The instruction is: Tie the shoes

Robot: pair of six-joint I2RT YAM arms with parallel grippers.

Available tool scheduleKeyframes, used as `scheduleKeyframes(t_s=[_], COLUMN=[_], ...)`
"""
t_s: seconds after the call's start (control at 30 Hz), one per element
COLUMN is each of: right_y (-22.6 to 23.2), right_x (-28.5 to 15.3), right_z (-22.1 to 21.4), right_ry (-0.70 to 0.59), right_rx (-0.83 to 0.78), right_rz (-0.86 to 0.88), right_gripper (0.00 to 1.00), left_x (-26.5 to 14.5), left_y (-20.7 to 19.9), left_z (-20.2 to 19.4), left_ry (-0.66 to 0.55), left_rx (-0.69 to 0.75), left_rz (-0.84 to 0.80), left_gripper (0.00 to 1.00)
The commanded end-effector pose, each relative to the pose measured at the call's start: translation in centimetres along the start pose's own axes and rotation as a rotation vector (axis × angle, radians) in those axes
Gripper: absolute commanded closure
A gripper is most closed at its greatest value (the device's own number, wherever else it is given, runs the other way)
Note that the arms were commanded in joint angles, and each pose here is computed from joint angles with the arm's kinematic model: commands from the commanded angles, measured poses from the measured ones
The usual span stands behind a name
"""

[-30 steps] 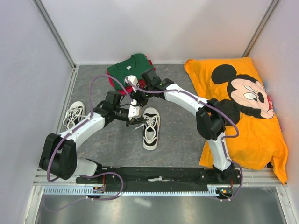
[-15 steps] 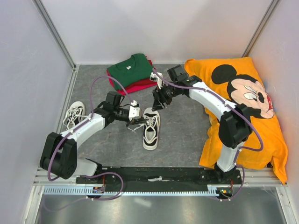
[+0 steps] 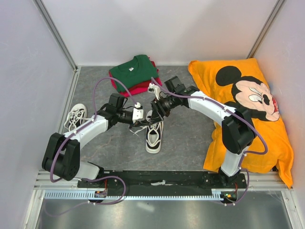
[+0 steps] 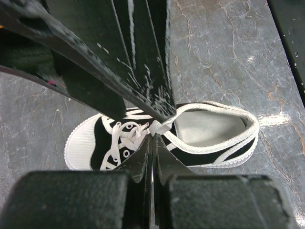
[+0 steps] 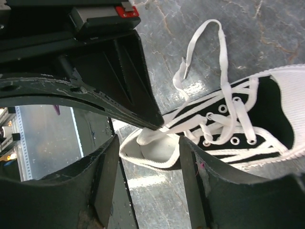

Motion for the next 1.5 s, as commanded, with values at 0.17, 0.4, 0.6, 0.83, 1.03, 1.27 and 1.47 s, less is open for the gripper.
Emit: scheduleKeyframes(t_s=[0.17,0.4,0.6,0.83,1.03,1.27,1.47], right_y=[0.8,0.3,0.5,0.9,1.0,0.9,0.9], right_x=[1.4,1.4,1.6,1.8,1.8,1.9,1.8], right_z=[0.0,-0.2,-0.7,-0.6,-0.7,-0.8,-1.0], right_ry=[-0.008,-0.004,0.008,0.016,0.022,0.033,0.041], right_rx=[0.000,-0.013,-0.013,-0.021,-0.019,-0.018,-0.021], right_rz=[0.031,-0.005,-0.001,0.004,0.003,0.007,0.006], right_gripper=[0.46,1.00,1.00,1.00,1.00,1.00,1.00], left_x=[0.0,-0.4,-4.4,-8.3,-7.2,-5.7,-5.6], left_y=[1.3,0.7,1.7,2.1,2.4,2.0,2.1], left_z=[1.8,1.1,-1.5,-7.6,-9.4,-11.7,-13.6], left_ry=[-0.033,0.000,0.112,0.329,0.351,0.432,0.541], left_rx=[0.055,0.043,0.123,0.204,0.215,0.182,0.202], left_rz=[0.024,0.015,0.029,-0.137,-0.199,-0.272,-0.315], left_gripper=[0.98,0.84,0.42,0.44,0.44,0.46,0.54])
Point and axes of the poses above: each gripper's point midway between its finger pads, its own x axis out along the fingers, its own y axis along the line the jaws close on, z = x × y, the point moved 1 cm from there along -x, back along the fingers, and after that the axes turned 11 degrees about -x, right-handed, at the moved point
